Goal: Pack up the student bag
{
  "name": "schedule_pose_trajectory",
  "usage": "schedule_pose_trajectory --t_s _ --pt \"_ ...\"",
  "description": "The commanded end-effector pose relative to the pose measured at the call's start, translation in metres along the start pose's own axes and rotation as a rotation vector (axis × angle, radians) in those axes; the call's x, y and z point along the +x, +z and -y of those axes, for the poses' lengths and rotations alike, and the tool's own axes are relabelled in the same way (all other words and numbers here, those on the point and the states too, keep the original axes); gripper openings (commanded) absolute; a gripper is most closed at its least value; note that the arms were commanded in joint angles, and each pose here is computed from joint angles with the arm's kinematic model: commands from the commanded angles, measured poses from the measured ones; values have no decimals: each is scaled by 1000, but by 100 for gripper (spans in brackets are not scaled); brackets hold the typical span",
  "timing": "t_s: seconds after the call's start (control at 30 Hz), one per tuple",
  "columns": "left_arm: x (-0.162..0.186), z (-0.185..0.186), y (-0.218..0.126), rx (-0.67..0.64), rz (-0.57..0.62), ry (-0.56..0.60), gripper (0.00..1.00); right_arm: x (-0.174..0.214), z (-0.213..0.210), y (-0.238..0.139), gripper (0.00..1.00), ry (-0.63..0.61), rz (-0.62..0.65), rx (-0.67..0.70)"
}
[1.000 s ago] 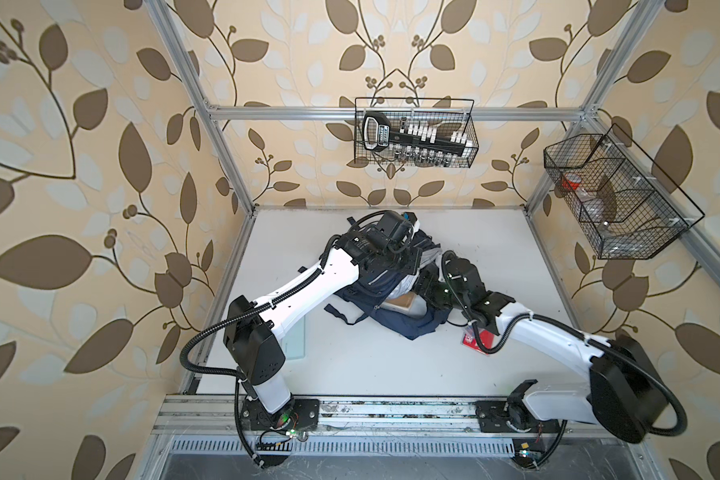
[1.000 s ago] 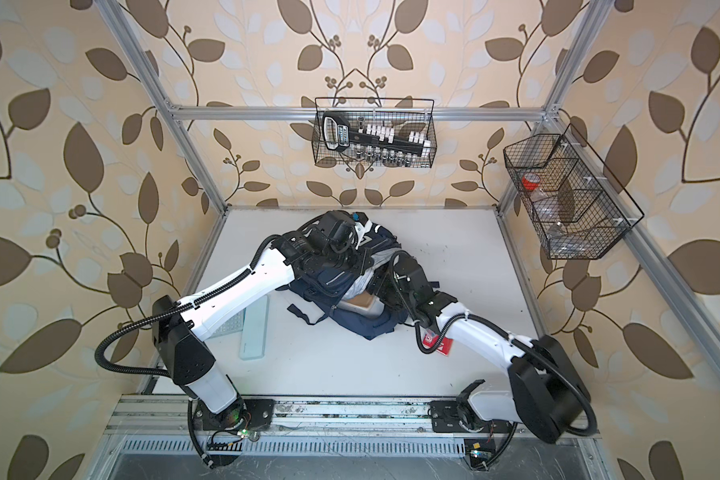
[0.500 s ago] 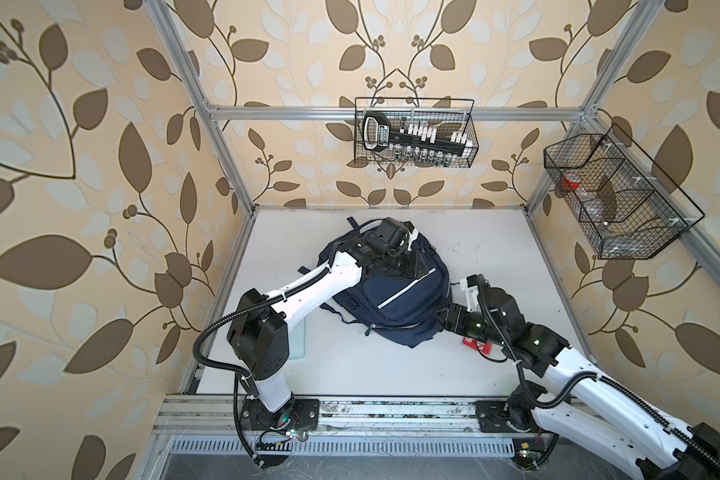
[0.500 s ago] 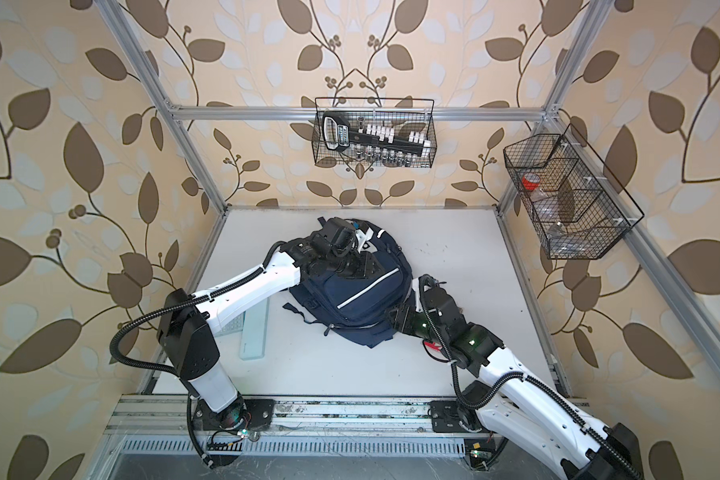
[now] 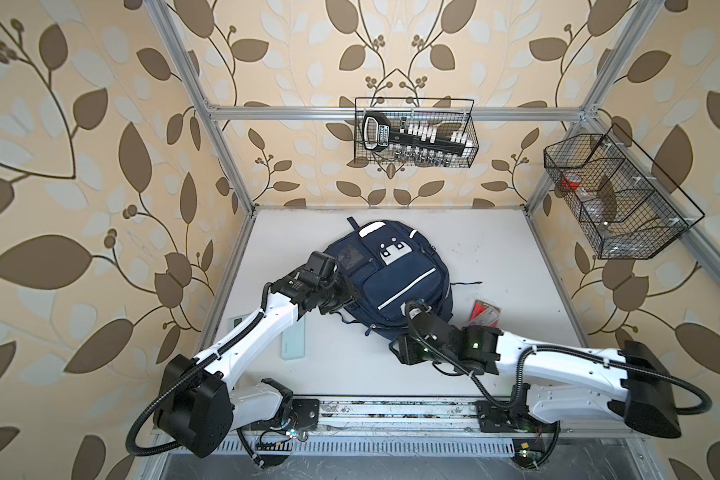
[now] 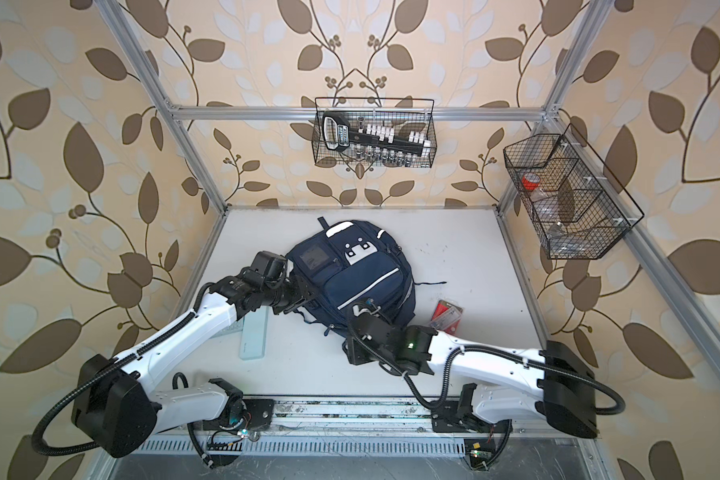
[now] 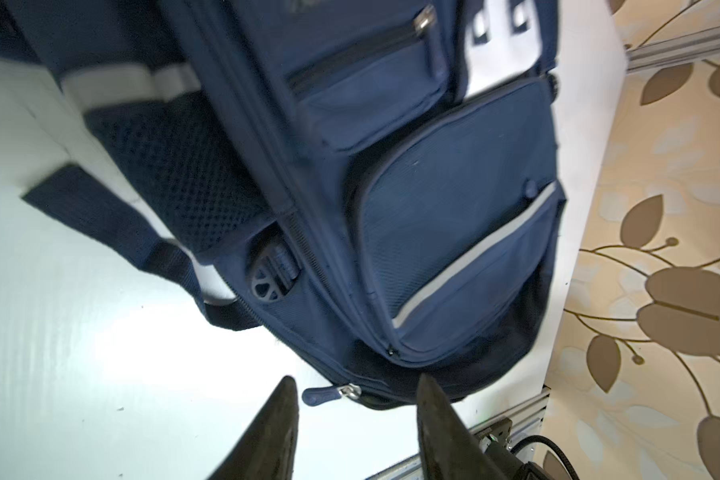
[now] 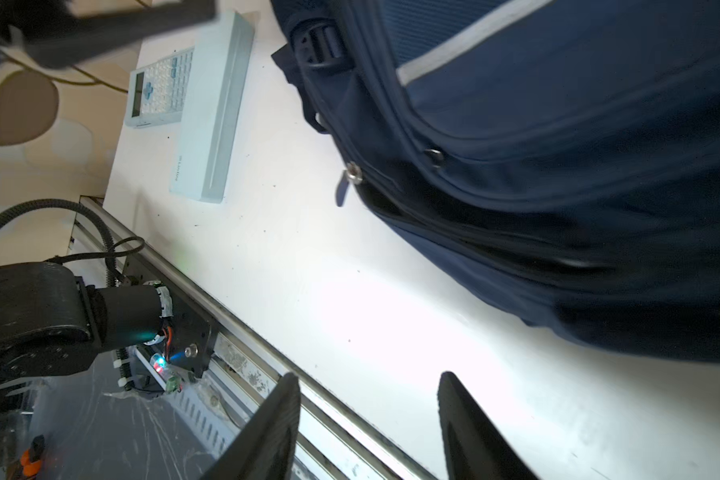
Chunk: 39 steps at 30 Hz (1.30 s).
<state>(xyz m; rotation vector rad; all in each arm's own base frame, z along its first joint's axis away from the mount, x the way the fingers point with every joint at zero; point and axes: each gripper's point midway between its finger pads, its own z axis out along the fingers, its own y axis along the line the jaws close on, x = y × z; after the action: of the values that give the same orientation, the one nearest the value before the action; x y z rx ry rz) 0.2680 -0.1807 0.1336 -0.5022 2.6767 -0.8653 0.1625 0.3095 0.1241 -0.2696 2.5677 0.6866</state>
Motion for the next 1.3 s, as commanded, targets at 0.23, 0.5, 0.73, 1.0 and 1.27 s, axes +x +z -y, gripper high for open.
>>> schedule_pose_trajectory --t_s 0.23,0.5,0.73,1.0,1.27 --pt "15 5 49 134 -162 -205 50 -10 -29 33 42 161 46 60" --pt "26 -14 79 107 -231 -252 41 -9 -32 51 38 173 20 88" --pt "34 -29 65 39 -233 -237 44 -13 -35 71 22 183 -3 129" --pt "35 -51 27 -82 -190 -206 56 -12 -20 86 27 278 16 223" --pt "39 -43 41 -5 -235 -233 52 -16 -4 106 42 369 10 287"
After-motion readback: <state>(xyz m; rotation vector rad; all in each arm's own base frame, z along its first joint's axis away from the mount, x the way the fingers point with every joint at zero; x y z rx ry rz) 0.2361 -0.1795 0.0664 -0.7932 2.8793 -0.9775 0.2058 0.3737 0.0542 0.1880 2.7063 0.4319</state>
